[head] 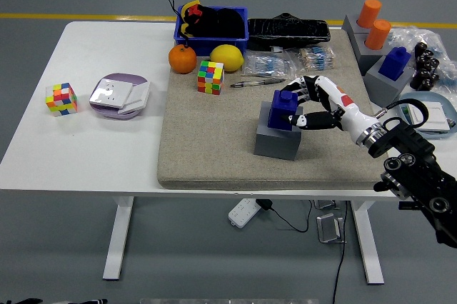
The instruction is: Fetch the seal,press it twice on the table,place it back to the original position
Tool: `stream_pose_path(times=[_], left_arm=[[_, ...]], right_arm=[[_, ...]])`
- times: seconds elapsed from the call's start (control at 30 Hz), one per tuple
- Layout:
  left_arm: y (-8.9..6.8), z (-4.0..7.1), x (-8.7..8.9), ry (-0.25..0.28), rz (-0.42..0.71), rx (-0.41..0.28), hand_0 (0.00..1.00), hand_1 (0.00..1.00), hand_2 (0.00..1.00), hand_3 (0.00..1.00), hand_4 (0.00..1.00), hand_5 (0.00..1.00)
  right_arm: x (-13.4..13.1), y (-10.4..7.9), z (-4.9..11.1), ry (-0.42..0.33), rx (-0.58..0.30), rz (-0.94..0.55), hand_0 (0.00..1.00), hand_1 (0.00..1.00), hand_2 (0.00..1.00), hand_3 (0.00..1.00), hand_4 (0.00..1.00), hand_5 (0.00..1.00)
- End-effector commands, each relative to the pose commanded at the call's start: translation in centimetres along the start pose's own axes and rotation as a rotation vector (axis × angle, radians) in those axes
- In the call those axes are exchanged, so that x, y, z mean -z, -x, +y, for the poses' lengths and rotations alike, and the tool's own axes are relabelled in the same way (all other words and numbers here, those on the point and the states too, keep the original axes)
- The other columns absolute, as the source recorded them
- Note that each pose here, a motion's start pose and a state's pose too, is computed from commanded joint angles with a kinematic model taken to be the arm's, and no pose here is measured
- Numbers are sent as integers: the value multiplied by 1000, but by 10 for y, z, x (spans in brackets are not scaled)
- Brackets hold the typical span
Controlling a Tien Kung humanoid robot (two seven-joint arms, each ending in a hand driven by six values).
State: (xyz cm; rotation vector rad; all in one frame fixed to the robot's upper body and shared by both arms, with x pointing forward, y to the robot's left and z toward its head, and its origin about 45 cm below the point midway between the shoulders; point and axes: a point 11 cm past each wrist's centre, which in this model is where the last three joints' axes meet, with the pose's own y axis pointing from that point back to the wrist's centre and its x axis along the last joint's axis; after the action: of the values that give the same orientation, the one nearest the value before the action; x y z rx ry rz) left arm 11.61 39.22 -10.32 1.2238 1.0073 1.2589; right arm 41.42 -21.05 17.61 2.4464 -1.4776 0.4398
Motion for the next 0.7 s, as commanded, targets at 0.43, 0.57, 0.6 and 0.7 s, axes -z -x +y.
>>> stream_pose_path(times=[0.43, 0.57, 0.6, 0.7], left_arm=[[0, 0, -1, 2, 1, 1, 820, 816, 788, 836, 806, 406], [1, 0, -1, 1, 1, 2, 820, 816, 788, 836, 806, 406], [1, 0, -1, 1, 1, 2, 820, 816, 788, 836, 806, 406], [1, 0, -1, 2, 1, 2, 820, 816, 788, 836, 805, 406]], right_arm=[[-1, 3, 0, -3, 14, -9, 659, 617, 586, 667, 898, 2], [-1, 3, 0, -4, 18, -11, 806, 788, 772, 810, 978, 2], [-1, 3, 0, -4, 18, -11, 806, 788, 772, 810, 978, 2], [-1, 4, -1, -4, 19, -11, 838, 845, 831, 853, 998, 2]])
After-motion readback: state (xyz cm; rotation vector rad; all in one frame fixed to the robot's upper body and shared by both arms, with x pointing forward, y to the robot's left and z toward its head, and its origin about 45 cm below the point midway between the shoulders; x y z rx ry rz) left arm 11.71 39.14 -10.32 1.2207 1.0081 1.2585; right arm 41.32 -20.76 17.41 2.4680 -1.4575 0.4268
